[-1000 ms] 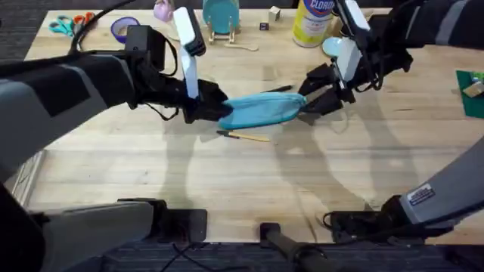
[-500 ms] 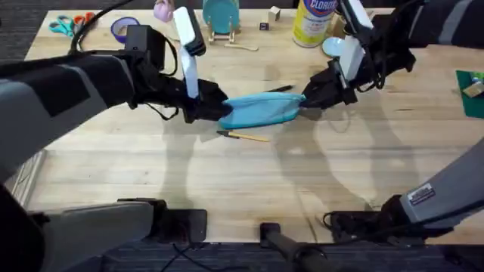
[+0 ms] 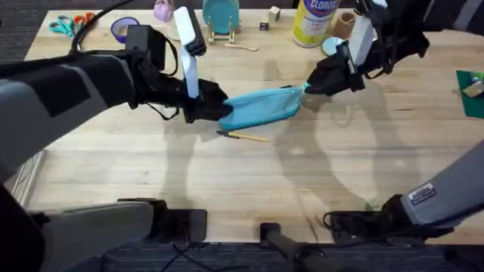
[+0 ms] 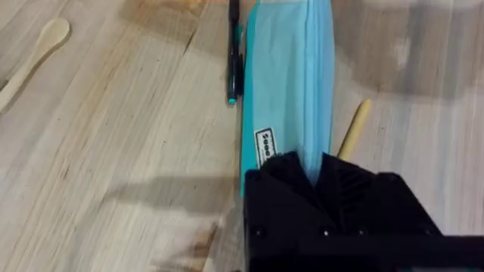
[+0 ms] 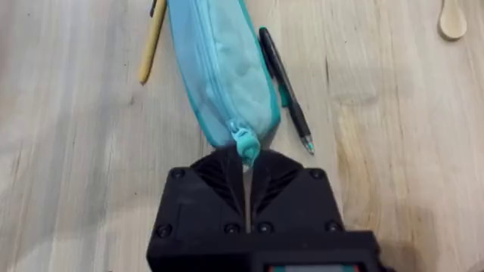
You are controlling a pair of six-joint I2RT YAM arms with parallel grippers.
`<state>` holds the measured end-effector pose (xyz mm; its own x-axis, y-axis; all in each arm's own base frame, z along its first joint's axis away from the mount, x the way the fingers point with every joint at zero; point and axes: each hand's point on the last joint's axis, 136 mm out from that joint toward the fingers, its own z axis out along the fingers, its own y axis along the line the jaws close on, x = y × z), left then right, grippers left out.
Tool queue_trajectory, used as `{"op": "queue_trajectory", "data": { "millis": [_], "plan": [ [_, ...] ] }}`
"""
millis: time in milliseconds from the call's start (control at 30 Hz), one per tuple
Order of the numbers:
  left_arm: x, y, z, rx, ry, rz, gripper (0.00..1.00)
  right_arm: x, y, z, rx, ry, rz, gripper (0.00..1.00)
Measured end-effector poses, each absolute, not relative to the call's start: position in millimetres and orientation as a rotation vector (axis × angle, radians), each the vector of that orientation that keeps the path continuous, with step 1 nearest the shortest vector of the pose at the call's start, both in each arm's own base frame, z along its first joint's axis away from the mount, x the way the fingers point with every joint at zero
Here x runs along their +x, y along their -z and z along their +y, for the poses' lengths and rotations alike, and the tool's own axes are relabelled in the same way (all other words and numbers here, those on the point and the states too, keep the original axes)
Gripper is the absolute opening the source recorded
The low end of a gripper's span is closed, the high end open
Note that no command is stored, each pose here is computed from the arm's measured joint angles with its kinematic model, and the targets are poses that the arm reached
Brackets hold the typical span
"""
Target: Unzip the bag, pick up the pens from the table one at a time and place them inside, then zip the bag closed.
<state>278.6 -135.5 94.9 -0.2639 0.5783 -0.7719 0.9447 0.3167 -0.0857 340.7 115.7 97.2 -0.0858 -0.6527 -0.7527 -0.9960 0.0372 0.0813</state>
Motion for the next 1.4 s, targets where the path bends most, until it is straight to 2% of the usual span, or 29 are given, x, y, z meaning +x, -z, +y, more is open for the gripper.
{"op": "queue_trajectory", "data": {
  "millis": [733, 1400],
  "plan": [
    [278, -95, -136, 1.342, 0.741, 1.951, 0.042, 337, -100, 121, -1.679, -0.866, 1.792, 0.031],
    [278, -92, -132, 1.339, 0.727, 1.972, 0.042, 344, -117, 175, -2.052, -0.616, 1.686, 0.031]
  ]
}}
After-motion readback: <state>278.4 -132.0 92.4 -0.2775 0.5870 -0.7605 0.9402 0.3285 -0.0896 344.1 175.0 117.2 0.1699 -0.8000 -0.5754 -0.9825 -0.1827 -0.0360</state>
